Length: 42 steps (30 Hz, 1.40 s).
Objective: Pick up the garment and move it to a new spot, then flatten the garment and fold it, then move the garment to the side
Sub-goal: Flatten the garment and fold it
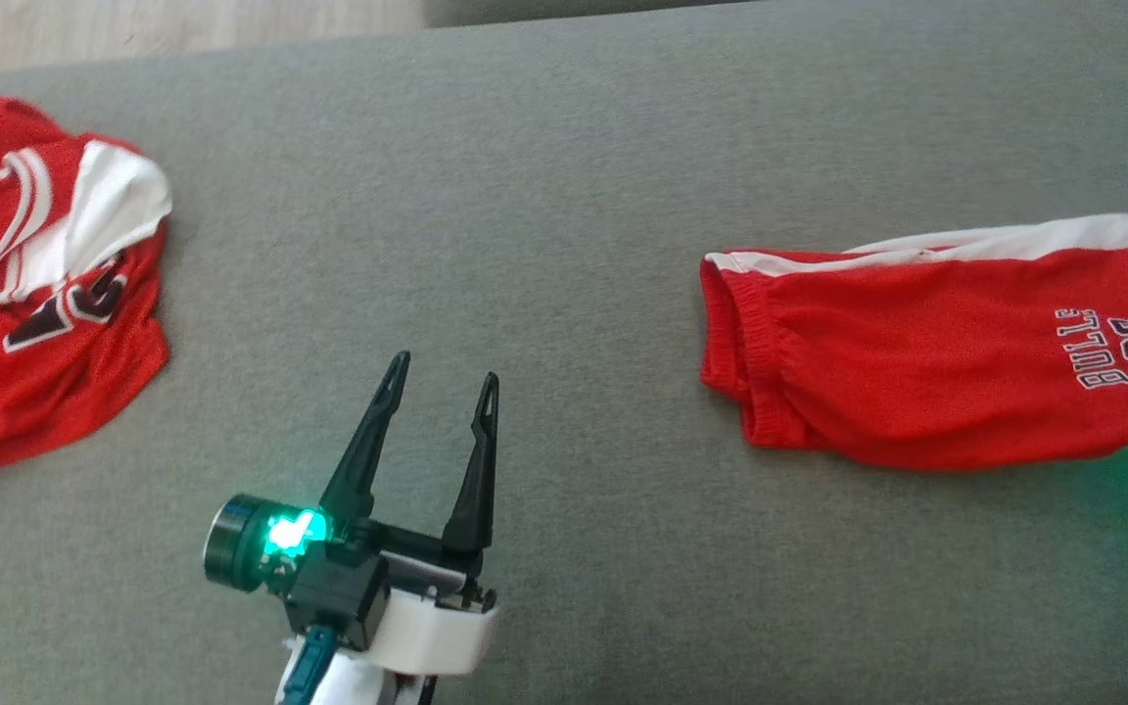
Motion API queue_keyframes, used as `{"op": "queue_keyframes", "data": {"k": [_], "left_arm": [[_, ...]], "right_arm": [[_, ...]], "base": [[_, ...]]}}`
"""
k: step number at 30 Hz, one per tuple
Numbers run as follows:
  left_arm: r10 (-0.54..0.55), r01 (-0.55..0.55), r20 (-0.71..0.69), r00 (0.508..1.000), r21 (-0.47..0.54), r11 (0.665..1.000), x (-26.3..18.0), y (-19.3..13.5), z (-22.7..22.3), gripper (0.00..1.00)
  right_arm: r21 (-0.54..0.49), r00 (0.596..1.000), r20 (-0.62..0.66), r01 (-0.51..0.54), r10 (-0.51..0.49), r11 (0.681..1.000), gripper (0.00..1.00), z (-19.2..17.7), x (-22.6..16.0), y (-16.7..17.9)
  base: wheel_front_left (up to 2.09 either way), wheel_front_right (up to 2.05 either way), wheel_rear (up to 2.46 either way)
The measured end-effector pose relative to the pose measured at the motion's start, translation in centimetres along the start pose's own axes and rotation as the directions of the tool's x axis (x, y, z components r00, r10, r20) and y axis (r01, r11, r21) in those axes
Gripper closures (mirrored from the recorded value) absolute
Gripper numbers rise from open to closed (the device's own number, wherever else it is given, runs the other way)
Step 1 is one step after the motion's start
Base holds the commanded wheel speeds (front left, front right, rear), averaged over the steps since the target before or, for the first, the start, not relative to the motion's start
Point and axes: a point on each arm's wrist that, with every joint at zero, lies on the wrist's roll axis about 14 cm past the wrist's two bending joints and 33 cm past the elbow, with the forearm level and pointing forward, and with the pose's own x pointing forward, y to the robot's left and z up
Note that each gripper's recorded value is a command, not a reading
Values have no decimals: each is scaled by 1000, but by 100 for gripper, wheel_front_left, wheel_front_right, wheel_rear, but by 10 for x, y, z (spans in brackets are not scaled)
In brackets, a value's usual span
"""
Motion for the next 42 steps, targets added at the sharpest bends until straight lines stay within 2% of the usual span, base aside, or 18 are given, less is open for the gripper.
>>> {"op": "queue_keyframes", "data": {"k": [4, 10, 14, 17, 18, 22, 27, 29, 31, 33, 39, 42], "left_arm": [[-33, 33, 1, 999, -4, 999, -2, -10, 1, 0], [-36, 36, 11, 999, 5, 999, -8, -13, 6, 0], [-12, 12, -13, 1000, 9, 1000, -20, -7, 1, 0], [-8, 8, -14, 1000, 11, 1000, -25, -7, 2, 0], [-8, 8, -14, 1000, 11, 1000, -25, -7, 2, 0], [1, -1, -12, 1000, 13, 1000, -34, -6, 4, 0], [27, -27, 3, 1000, 11, 1000, -40, 0, 11, 0], [42, -42, 3, 999, 11, 999, -44, 3, 11, 0], [58, -58, -4, 998, 10, 998, -50, 6, 9, 0], [72, -72, -7, 997, 10, 997, -55, 8, 9, 0], [167, -167, 15, 986, -14, 986, -72, 24, 17, 0], [195, -195, 16, 981, -29, 980, -84, 26, 18, 0]], "right_arm": [[15, 999, 45, 27, -28, 1000, 100, 0, -15, -11], [-20, 990, 137, -16, 19, 1000, 100, 21, -19, 9], [-126, 958, 243, -123, 151, 984, 100, 57, -24, 60], [-196, 923, 292, -199, 251, 960, 100, 75, -32, 101], [-196, 923, 292, -199, 251, 960, 100, 75, -32, 101], [-279, 878, 260, -329, 401, 902, 100, 72, -43, 165], [-343, 814, 144, -492, 562, 800, 100, 36, -57, 240], [-342, 796, 87, -541, 599, 769, 0, 13, -61, 258], [-324, 786, 59, -568, 615, 757, 0, -6, -64, 265], [-303, 779, 85, -574, 622, 761, 0, -12, -68, 265], [-327, 750, 318, -488, 580, 809, 0, 3, -89, 237], [-325, 741, 391, -444, 546, 835, 0, -14, -105, 221]], "base": [[0, 0, 0], [0, 0, 0], [0, 0, 0], [0, 0, 0], [0, 0, 0], [0, 0, 0], [0, 0, 0], [0, 0, 0], [0, 0, 0], [0, 0, 0], [0, 0, 0], [0, 0, 0]]}}
